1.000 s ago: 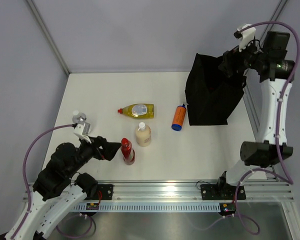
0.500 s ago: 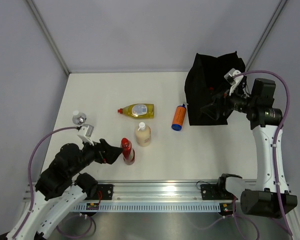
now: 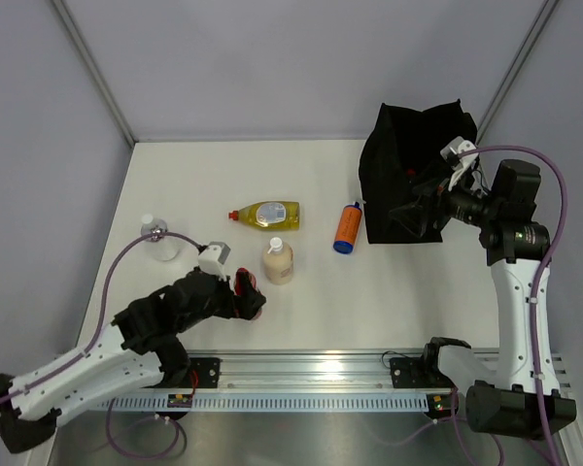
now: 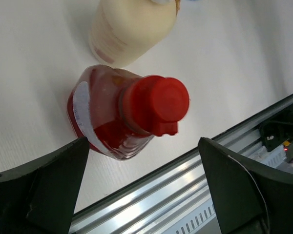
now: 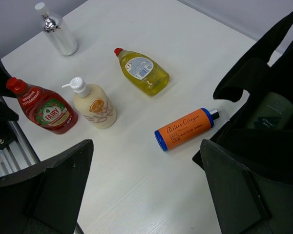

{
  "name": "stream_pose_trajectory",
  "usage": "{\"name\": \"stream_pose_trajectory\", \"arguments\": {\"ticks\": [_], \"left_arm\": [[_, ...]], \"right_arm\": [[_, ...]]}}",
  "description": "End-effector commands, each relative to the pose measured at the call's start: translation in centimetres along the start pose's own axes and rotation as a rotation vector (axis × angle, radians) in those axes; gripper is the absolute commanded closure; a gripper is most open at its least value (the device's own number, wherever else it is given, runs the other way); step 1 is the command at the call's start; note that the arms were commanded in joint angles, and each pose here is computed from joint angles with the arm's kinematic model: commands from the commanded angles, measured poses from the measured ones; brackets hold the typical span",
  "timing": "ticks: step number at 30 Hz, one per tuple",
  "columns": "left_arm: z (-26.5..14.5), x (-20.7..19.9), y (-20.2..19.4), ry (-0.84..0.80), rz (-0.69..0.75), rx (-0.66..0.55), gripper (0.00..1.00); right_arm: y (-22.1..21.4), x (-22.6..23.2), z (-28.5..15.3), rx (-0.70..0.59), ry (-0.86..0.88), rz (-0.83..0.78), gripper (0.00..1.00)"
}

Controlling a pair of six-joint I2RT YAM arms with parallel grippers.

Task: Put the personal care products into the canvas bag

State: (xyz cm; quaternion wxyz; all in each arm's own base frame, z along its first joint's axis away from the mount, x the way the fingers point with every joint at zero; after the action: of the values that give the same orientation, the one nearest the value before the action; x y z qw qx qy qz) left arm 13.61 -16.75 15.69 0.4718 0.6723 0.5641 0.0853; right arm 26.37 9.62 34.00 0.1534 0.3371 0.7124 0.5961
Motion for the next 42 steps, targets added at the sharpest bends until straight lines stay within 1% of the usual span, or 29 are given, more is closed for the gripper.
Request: {"name": "stream_pose_trajectory", "arguments": {"ticks": [1,3,5,7,8,10,14,15,16,18,19,21,22,24,26,27,29,30,31,32,33,34,35,36,37,38,39,40,42], "left_arm": [[0.9,1.0,2.3,0.176,-0.013,-0.155,0.01],[1.5,1.7,1.8,0.253,0.001,-0.149,0.01],[2.3,2.6,1.8,0.318,-0.029,-0.198,0.02],[3.7,3.8,1.1,0.376,-0.014,-0.216,0.03],[4.5,2.9,1.8,0.341,-0.035,-0.258,0.15],[5.6,2.6,1.7,0.33,0.011,-0.269,0.3],[6.2,1.4,3.1,0.296,0.051,-0.319,0.49],[6.2,1.3,3.3,0.289,0.076,-0.322,0.63],[6.1,1.2,3.4,0.277,0.086,-0.326,0.71],[5.4,0.8,4.1,0.247,0.103,-0.355,0.83],[5.2,0.4,4.2,0.215,0.119,-0.352,0.87],[3.8,-0.6,5.5,0.145,0.159,-0.397,0.92],[3.4,-1.5,5.8,0.088,0.186,-0.402,1.0],[1.5,-2.8,7.6,0.009,0.243,-0.462,1.0],[0.3,-4.1,7.9,-0.068,0.309,-0.452,1.0],[-0.3,-4.6,8.3,-0.09,0.352,-0.456,1.0],[-1.8,-6.9,8.9,-0.204,0.412,-0.442,1.0],[-2.2,-8.1,8.7,-0.273,0.45,-0.422,1.0],[-3.2,-9.3,9.5,-0.32,0.464,-0.432,1.0],[-3.6,-10.1,9.7,-0.356,0.475,-0.431,1.0],[-3.9,-11.0,10.0,-0.39,0.483,-0.434,1.0],[-3.9,-12.4,10.1,-0.45,0.5,-0.425,1.0],[-4.6,-13.5,11.2,-0.482,0.497,-0.449,1.0],[-4.8,-14.6,11.3,-0.532,0.508,-0.445,1.0],[-4.3,-15.9,11.5,-0.572,0.522,-0.433,1.0],[-4.9,-17.0,12.4,-0.609,0.532,-0.45,1.0],[-5.1,-18.1,12.3,-0.671,0.55,-0.437,1.0],[-4.3,-18.7,12.7,-0.681,0.557,-0.432,1.0],[-4.4,-19.8,13.3,-0.731,0.577,-0.436,1.0]], "right_arm": [[0.1,0.1,0.3,-0.017,0.02,0.003,0.01],[0.1,0.4,0.2,-0.02,0.026,0.002,0.01],[-0.2,0.5,0.2,-0.017,0.03,0.006,0.0],[-0.5,0.7,0.2,-0.013,0.041,0.013,0.01],[-0.5,0.8,0.2,-0.015,0.044,0.011,0.01],[-0.8,1.1,0.1,-0.012,0.056,-0.003,0.01],[-1.6,2.8,-0.7,0.006,0.11,-0.089,0.0],[-1.9,3.2,-0.9,0.009,0.126,-0.114,0.01],[-2.5,4.0,-1.2,0.011,0.169,-0.158,0.01],[-2.9,5.3,-1.6,0.002,0.212,-0.216,0.0],[-3.4,6.3,-1.9,0.0,0.267,-0.261,0.01],[-4.0,7.6,-1.9,0.003,0.343,-0.302,0.0],[-4.4,8.4,-2.0,0.006,0.386,-0.327,0.0],[-5.1,9.8,-1.3,0.035,0.477,-0.335,0.02],[-5.8,11.2,-0.1,0.079,0.567,-0.352,0.05],[-5.9,11.6,0.3,0.09,0.585,-0.338,0.06],[-5.8,11.9,1.7,0.096,0.605,-0.31,0.09],[-5.6,12.6,2.9,0.087,0.621,-0.355,0.1],[-5.6,13.1,3.5,0.111,0.617,-0.301,0.11],[-5.7,13.4,4.4,0.118,0.609,-0.307,0.11],[-6.2,15.1,5.1,0.132,0.648,-0.322,0.11],[-5.4,15.0,6.3,0.127,0.592,-0.287,0.11],[-5.7,15.1,7.7,0.151,0.571,-0.243,0.11],[-5.4,15.1,8.6,0.157,0.533,-0.238,0.11],[-6.3,16.4,9.5,0.185,0.561,-0.252,0.09],[-6.4,16.4,10.0,0.189,0.546,-0.272,0.03],[-6.4,16.5,10.5,0.183,0.537,-0.281,0.02],[-6.5,16.4,10.8,0.188,0.54,-0.286,0.0],[-7.2,16.6,10.7,0.2,0.58,-0.326,0.01]]}}
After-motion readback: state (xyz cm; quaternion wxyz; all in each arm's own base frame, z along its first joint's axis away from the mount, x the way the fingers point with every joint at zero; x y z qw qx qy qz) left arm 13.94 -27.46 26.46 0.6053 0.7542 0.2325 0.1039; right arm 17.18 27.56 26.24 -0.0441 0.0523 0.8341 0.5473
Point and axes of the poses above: each gripper's point midway between its finger pads, its own z axis out along the fingers, its own x axis along the line the jaws close on, y = z × x, the point moved 1 cm from there along -z, back along the fingers, and after that the axes turned 4 degrees about z, right-handed, at the moved point
